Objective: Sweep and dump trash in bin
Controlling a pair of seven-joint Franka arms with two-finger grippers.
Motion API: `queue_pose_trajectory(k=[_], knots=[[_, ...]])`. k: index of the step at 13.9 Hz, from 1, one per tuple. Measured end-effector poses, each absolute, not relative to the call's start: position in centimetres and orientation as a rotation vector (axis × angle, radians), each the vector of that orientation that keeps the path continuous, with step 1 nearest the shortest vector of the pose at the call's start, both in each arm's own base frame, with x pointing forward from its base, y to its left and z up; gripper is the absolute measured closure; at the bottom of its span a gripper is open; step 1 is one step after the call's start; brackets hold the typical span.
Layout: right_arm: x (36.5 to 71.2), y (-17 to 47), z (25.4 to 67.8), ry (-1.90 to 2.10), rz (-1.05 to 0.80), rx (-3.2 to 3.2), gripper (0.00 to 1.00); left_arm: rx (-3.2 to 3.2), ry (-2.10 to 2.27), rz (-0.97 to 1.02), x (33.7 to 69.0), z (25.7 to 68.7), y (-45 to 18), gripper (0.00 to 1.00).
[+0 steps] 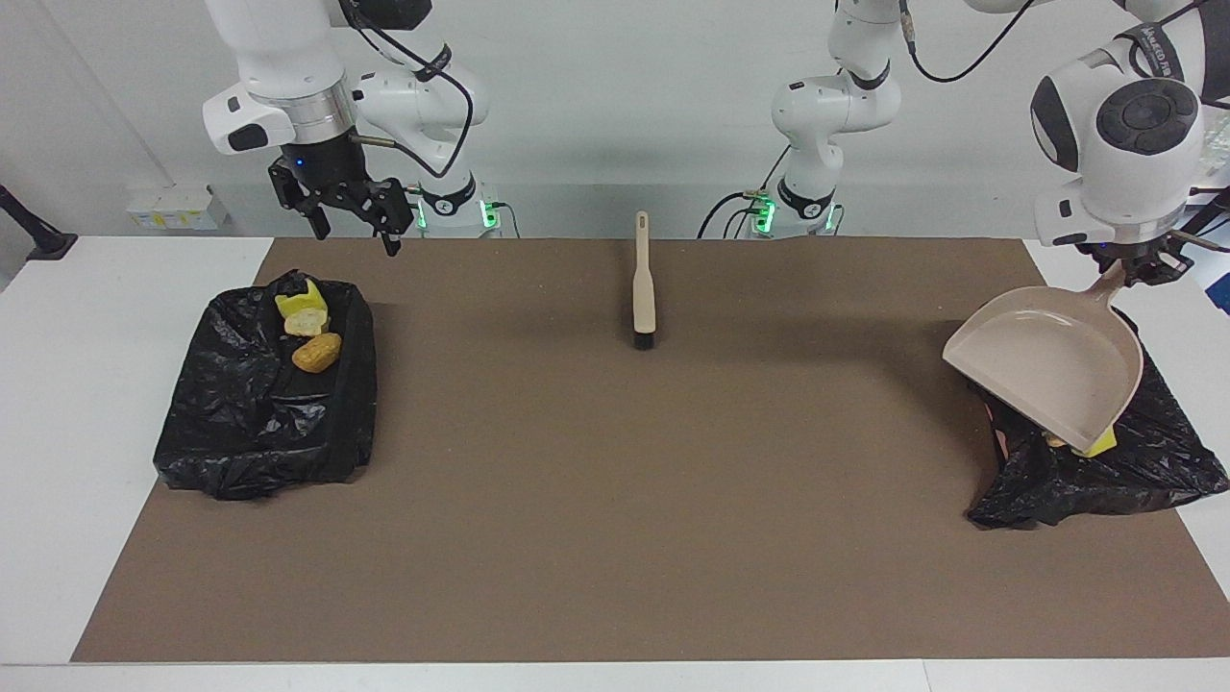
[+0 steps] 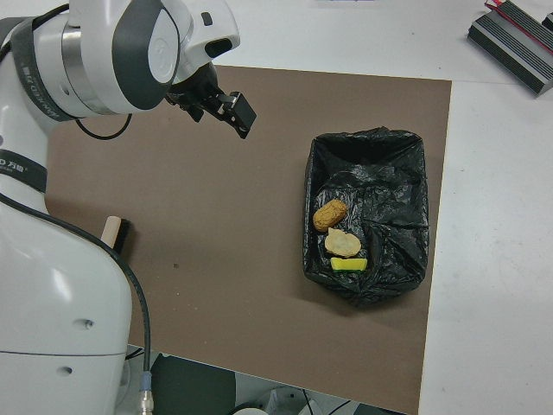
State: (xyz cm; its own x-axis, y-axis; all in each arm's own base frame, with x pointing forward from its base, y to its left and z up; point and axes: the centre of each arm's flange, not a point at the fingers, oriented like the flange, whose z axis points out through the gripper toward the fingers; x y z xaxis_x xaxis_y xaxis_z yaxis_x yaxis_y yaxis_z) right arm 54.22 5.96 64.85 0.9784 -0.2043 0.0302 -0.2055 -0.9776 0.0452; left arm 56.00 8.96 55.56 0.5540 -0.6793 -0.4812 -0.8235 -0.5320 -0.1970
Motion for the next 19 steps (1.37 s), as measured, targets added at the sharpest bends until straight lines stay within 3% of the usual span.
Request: queue_pose_trajectory(k=[4,15,19], knots=[[54.2,6.4,65.4,-0.161,0.053,3.09,0.0,-2.699,0.927,0.348,55.8,54.6,4.6,0.69],[54.1,6.7,65.5,-0.108,0.053,3.105,0.0,-3.085,0.374,0.069,52.0,54.6,-22.9,0.69],[54.2,6.6,65.5,-0.113,0.053,3.105,0.0,-3.18,0.257,-0.026,52.0,51.2,-30.1,0.69]])
